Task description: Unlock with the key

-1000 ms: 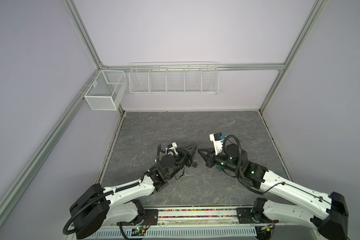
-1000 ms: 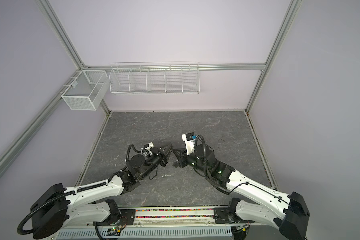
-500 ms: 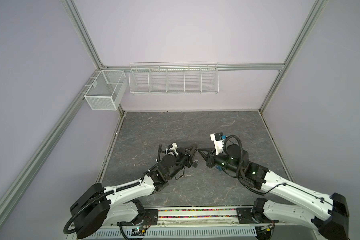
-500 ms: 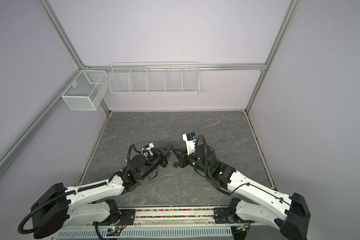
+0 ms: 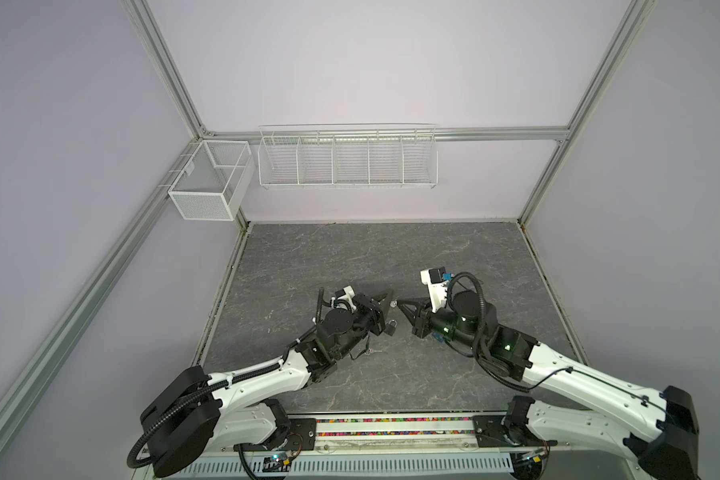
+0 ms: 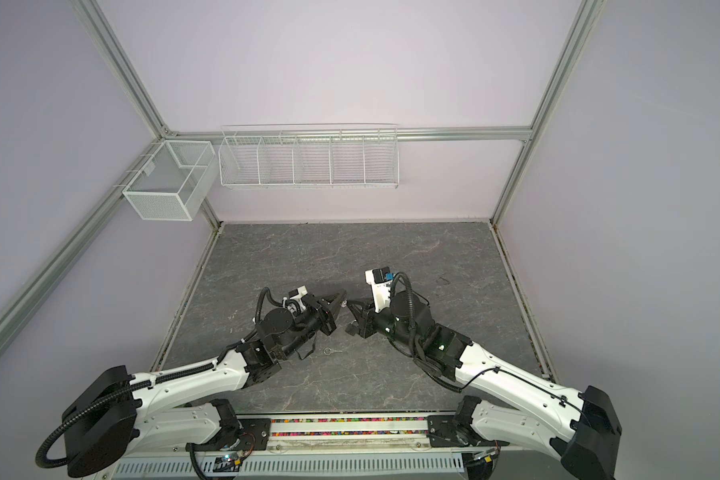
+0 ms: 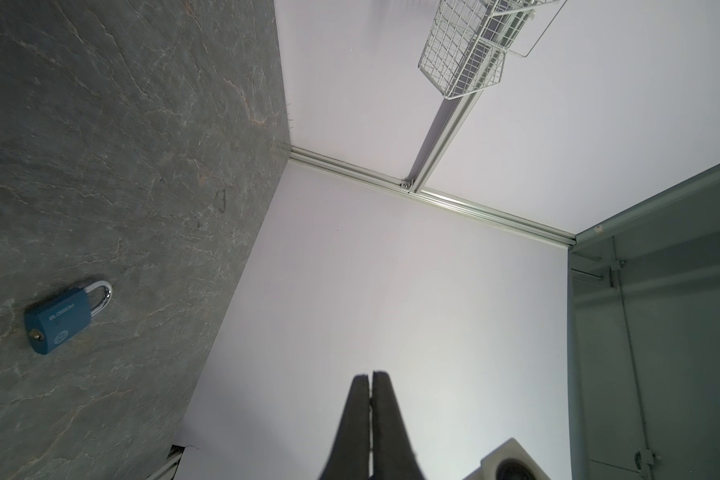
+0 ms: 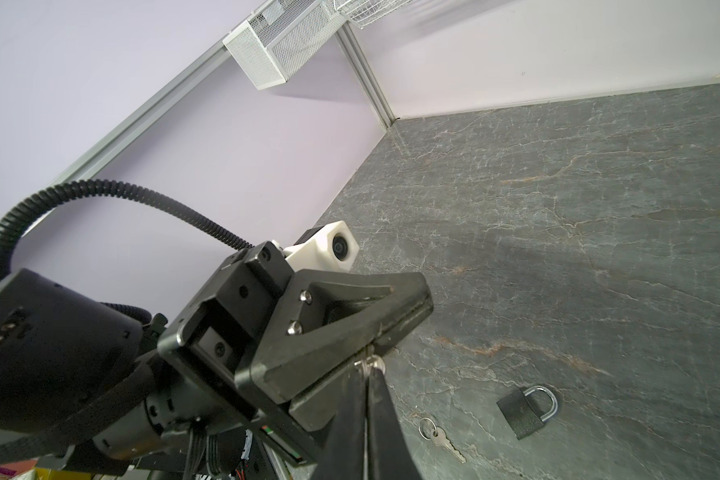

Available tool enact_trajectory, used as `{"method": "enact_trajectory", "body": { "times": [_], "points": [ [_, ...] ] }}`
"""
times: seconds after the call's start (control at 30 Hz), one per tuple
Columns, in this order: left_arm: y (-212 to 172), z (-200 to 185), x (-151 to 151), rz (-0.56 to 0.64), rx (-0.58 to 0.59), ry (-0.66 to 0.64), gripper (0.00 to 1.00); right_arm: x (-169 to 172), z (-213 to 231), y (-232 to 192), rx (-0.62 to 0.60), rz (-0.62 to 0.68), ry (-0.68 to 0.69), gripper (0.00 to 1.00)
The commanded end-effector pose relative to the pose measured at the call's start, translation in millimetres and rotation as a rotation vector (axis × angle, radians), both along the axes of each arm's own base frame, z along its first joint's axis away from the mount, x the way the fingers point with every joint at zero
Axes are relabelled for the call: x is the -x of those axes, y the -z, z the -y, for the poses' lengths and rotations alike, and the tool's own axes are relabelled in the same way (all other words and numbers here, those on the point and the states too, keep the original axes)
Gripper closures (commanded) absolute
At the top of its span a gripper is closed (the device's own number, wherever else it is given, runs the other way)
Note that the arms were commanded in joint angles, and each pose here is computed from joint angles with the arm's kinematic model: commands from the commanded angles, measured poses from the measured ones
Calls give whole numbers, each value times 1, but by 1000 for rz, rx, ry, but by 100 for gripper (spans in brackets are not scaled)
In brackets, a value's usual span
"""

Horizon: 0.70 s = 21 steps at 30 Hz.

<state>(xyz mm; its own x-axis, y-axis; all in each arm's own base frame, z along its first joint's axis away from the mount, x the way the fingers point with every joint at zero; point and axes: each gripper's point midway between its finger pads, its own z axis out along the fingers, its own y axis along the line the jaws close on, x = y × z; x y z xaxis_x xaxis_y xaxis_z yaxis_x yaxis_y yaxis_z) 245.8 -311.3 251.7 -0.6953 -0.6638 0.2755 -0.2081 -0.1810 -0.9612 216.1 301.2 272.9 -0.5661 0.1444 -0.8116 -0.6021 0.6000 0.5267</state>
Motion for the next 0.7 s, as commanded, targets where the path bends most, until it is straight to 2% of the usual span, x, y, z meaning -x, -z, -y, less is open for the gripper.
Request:
{"method": "enact_trajectory", "body": {
  "times": [0.0, 0.07, 0.13, 0.33, 0.47, 0.53, 0.6, 0.67],
  "points": [
    [-7, 6, -1, 14, -1, 10, 100, 3, 6, -6, -7, 22, 10, 94],
    [-7, 6, -2, 32, -27, 5, 100, 4, 10, -7, 1, 13, 22, 92],
    [-9, 4, -5, 73, -66, -12, 100, 8, 14, -7, 2, 4, 19, 85],
    [-31, -1, -16, 304, -288, -15, 100, 18, 31, -14, -35, -50, 4, 64],
    [-54, 5, -14, 524, -468, 33, 100, 27, 36, -25, -107, -93, -80, 49],
    [-70, 11, -10, 688, -560, 59, 100, 30, 37, -33, -161, -126, -138, 43],
    [-82, 15, -6, 802, -608, 75, 100, 32, 37, -38, -200, -152, -184, 38],
    [-97, 20, 1, 912, -616, 89, 100, 31, 39, -42, -233, -167, -205, 37]
  ]
}}
